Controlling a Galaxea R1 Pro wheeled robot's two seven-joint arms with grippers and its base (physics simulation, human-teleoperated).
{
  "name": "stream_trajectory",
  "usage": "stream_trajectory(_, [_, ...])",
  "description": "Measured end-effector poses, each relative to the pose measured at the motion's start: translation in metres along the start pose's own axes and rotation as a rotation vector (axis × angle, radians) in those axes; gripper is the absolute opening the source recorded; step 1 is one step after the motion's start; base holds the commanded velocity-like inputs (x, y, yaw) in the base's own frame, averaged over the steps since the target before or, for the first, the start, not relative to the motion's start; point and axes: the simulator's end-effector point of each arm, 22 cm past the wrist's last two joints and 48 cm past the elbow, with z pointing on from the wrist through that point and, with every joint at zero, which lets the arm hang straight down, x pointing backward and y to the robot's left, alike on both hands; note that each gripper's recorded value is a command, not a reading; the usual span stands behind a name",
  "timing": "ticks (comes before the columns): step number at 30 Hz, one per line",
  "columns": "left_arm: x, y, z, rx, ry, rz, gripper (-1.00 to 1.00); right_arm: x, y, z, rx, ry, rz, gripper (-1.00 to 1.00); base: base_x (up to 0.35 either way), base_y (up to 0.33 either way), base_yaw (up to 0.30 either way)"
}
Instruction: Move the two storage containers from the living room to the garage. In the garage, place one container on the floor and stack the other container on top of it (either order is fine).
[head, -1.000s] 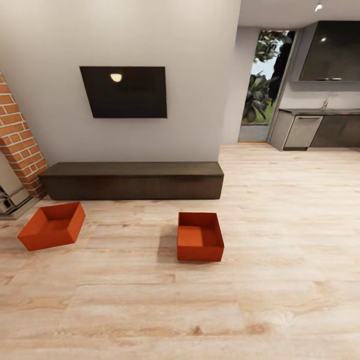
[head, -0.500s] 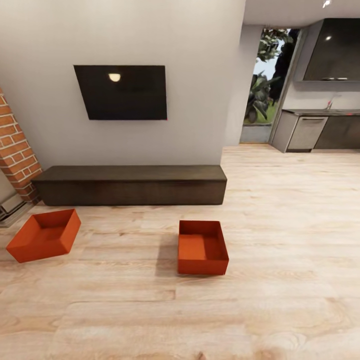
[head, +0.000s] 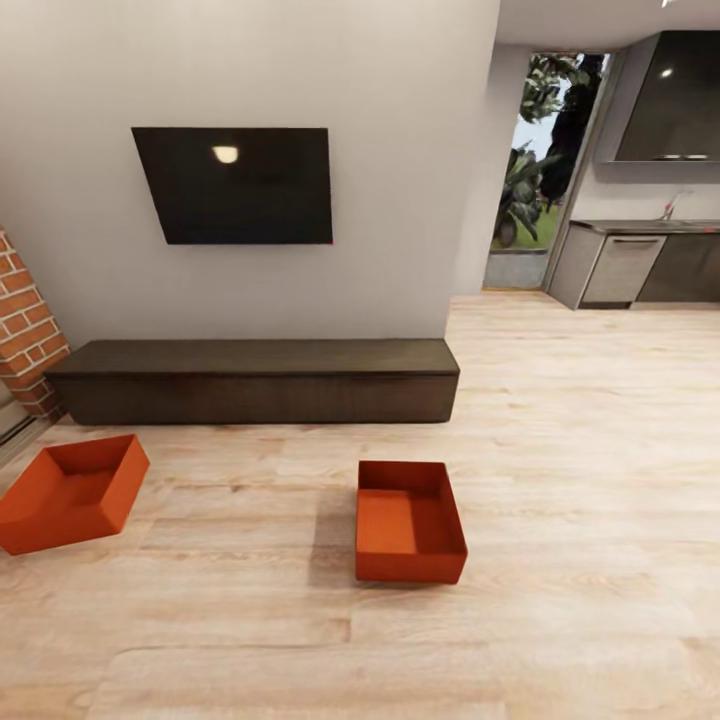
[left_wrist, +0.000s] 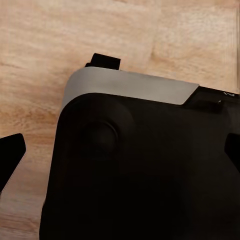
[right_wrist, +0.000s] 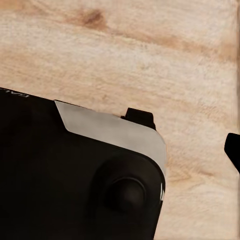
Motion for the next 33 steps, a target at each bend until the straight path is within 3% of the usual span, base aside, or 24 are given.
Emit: stream_trajectory(33, [0.0016,-0.0074,-0.0003,0.011,0.002,0.002,1.0,-0.0001,0.0,0.0,0.0,0.0,0.0,1.0,0.341,0.0,0.0])
